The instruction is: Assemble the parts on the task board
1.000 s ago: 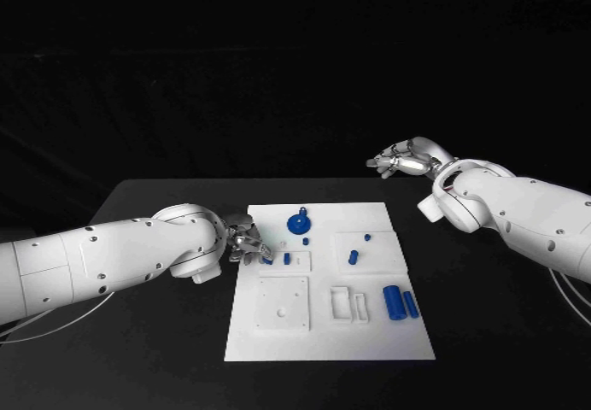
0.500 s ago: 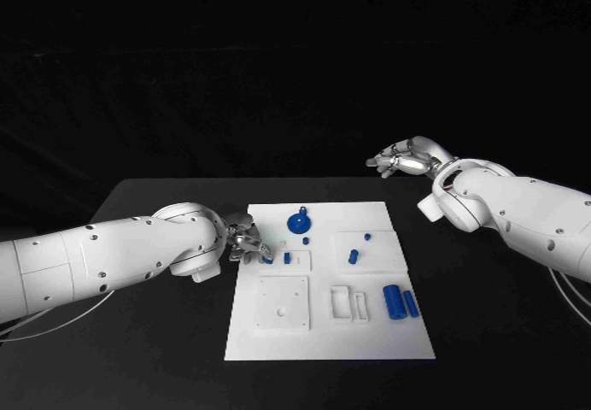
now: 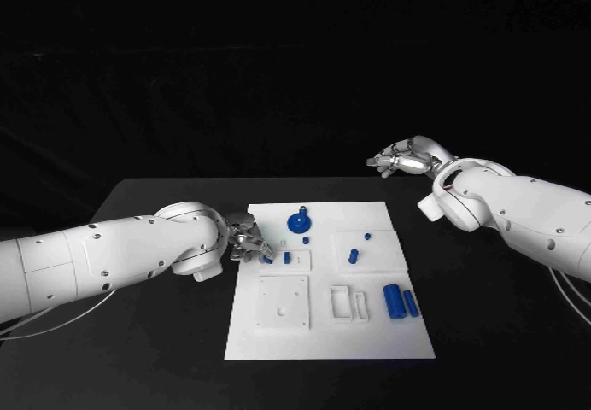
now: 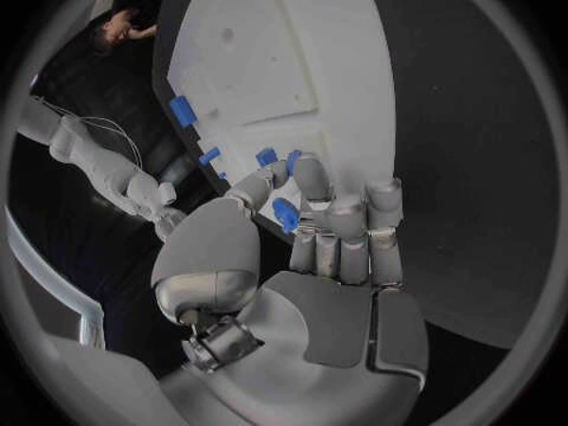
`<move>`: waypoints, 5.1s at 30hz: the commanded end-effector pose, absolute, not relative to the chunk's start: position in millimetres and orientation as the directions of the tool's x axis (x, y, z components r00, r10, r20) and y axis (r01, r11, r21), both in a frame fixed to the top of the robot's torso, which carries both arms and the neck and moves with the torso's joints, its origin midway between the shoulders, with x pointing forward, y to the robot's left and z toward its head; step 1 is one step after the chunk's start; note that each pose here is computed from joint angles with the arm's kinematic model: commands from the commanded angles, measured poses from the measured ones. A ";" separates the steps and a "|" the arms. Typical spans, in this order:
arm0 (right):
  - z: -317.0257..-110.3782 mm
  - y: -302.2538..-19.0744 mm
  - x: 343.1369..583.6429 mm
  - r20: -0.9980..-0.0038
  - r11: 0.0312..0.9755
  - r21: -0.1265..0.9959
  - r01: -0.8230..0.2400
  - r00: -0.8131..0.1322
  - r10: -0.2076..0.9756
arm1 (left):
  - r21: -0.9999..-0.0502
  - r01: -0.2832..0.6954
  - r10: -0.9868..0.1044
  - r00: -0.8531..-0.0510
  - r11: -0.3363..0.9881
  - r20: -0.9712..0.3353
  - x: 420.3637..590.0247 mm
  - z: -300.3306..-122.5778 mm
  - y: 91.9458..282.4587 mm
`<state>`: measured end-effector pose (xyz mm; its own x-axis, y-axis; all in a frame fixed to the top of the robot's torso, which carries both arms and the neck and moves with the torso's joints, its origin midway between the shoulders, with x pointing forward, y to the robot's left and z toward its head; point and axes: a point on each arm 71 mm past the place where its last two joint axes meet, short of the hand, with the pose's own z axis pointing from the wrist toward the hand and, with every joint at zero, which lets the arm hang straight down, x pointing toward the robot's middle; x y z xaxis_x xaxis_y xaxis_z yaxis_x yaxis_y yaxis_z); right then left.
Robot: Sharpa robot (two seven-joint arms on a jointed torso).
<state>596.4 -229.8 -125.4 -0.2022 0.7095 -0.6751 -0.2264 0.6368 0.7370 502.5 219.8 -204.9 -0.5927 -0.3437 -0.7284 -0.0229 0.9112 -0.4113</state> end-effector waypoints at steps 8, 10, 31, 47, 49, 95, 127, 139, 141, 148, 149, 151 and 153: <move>-126.1 -228.4 596.5 -0.674 0.634 0.738 -0.230 -0.212 0.708 | -0.388 -0.024 -0.320 -0.613 0.921 -0.722 500.7 -210.1 217.0; -126.3 -228.3 596.5 -0.674 0.634 0.738 -0.230 -0.213 0.708 | -0.388 -0.023 -0.319 -0.614 0.921 -0.722 500.9 -210.1 216.2; -126.8 -227.6 596.1 -0.673 0.633 0.739 -0.231 -0.216 0.707 | -0.351 0.025 -0.261 -0.621 0.936 -0.739 501.8 -210.4 207.8; -127.5 -228.0 595.9 -0.673 0.633 0.739 -0.230 -0.218 0.707 | -0.334 0.053 -0.230 -0.623 0.941 -0.748 500.2 -210.4 206.0; -127.6 -228.2 595.8 -0.673 0.633 0.739 -0.229 -0.217 0.707 | -0.334 0.053 -0.231 -0.621 0.941 -0.749 500.5 -210.3 206.4; -129.9 -228.4 595.7 -0.672 0.634 0.740 -0.226 -0.220 0.707 | -0.640 0.303 -0.548 -0.338 0.707 -0.765 515.3 -172.3 191.9; -130.0 -221.5 595.5 -0.670 0.628 0.742 -0.234 -0.230 0.706 | -0.290 0.551 -0.136 -0.304 0.782 -0.943 536.5 -174.7 133.9; -130.0 -220.5 595.5 -0.670 0.627 0.742 -0.235 -0.232 0.705 | -0.285 0.535 -0.123 -0.317 0.795 -0.940 537.9 -182.1 128.5; -130.0 -220.1 595.4 -0.670 0.627 0.742 -0.236 -0.232 0.705 | -0.285 0.533 -0.122 -0.321 0.796 -0.939 538.4 -184.3 127.8; -130.0 -218.9 595.5 -0.669 0.626 0.743 -0.237 -0.234 0.705 | -0.282 0.526 -0.112 -0.331 0.803 -0.937 540.9 -191.2 127.9; -130.0 -218.9 595.5 -0.669 0.626 0.743 -0.237 -0.234 0.705 | -0.279 0.525 -0.111 -0.329 0.804 -0.938 541.3 -192.1 128.2; -130.0 -218.9 595.4 -0.669 0.626 0.743 -0.237 -0.235 0.705 | -0.277 0.523 -0.107 -0.331 0.806 -0.937 541.9 -194.2 129.0; -130.0 -218.7 595.3 -0.669 0.626 0.743 -0.237 -0.235 0.705 | -0.276 0.520 -0.108 -0.329 0.809 -0.938 542.9 -195.1 129.8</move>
